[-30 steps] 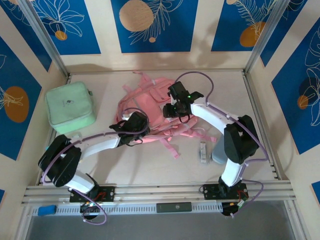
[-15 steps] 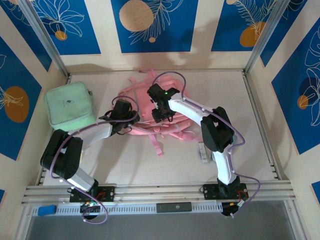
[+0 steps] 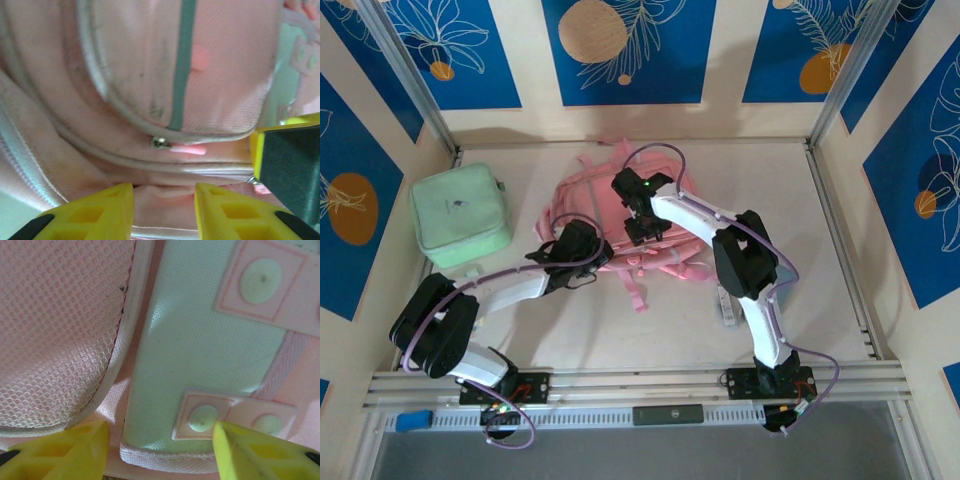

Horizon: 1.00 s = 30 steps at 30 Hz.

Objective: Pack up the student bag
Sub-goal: Rotate the student bag at the center of the table, then unzip the student bag at the center of the table.

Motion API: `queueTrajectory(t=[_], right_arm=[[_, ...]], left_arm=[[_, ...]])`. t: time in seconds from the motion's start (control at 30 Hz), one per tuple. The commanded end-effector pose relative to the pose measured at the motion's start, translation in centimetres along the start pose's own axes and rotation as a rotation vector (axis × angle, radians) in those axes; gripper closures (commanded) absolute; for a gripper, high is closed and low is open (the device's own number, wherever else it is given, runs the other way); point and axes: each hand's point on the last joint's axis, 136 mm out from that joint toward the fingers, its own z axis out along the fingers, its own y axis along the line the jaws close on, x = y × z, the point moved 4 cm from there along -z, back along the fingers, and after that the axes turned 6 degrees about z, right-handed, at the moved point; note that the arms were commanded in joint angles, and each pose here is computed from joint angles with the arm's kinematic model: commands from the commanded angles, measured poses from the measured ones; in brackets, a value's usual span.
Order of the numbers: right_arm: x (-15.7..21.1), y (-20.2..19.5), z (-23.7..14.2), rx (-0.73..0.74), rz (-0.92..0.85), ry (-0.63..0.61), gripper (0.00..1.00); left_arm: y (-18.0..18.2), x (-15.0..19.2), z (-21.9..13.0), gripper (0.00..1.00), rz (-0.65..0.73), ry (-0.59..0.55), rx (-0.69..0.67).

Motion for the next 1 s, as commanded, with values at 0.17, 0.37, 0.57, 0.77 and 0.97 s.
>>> queueTrajectory(t=[0.17, 0.37, 0.57, 0.77, 0.97], right_arm=[[-0.2, -0.7, 2.9, 0.171, -0.046, 0.024, 0.45], [-1.1, -0.6, 1.4, 0.184, -0.056, -0.043, 0.78], [-2.4, -0.9, -1.0, 0.115, -0.016, -0.111, 0.97], [-2.2, 0.2, -4.4, -0.040, 0.002, -0.156, 1.00], [-1.8, 0.9, -7.3, -0.228, 0.089, -0.181, 1.00]], left_arm=[[6.0, 2.4, 1.4, 0.62, -0.036, 0.031, -0.200], [7.2, 2.0, 2.1, 0.62, -0.020, 0.059, -0.258], [7.7, 1.6, 1.7, 0.62, 0.009, 0.049, -0.288], [7.2, -0.4, 1.5, 0.62, 0.050, 0.039, -0.254], [5.1, -3.2, 1.2, 0.57, 0.124, 0.023, -0.164]])
